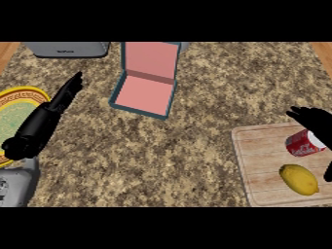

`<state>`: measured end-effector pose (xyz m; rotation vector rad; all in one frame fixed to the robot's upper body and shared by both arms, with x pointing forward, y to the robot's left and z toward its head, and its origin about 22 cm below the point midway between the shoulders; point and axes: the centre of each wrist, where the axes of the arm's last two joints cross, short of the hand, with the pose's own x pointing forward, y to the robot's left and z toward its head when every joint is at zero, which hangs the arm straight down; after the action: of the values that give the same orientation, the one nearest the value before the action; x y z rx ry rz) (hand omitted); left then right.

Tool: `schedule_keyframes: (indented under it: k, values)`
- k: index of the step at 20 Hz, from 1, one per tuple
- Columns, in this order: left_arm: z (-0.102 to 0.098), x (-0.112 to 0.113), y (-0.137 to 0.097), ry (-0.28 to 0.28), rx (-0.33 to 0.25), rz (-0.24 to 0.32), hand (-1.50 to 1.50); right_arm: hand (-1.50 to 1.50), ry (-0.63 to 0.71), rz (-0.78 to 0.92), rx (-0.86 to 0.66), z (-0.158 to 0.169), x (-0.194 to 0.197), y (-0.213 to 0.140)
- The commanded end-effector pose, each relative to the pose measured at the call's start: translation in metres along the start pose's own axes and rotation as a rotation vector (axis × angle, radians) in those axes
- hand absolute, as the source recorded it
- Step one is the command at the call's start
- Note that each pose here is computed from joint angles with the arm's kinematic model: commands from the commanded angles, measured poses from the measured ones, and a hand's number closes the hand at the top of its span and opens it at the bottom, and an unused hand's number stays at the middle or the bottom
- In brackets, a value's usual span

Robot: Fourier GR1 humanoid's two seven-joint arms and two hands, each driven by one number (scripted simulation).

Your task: Pick the can from the cutting board and place it in the cardboard box

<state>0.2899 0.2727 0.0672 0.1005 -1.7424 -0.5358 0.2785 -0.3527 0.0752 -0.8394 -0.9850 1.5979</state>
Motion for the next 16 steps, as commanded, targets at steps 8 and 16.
schedule_keyframes:
  k: [8,16]
  values:
    - [-0.002,-0.017,0.007,-0.012,0.002,0.003,0.00,-1.50,0.036,-0.010,0.030,-0.012,-0.021,0.023]
    - [0.007,-0.016,0.012,0.005,0.005,-0.001,0.00,1.50,-0.139,0.061,-0.092,-0.028,-0.005,0.031]
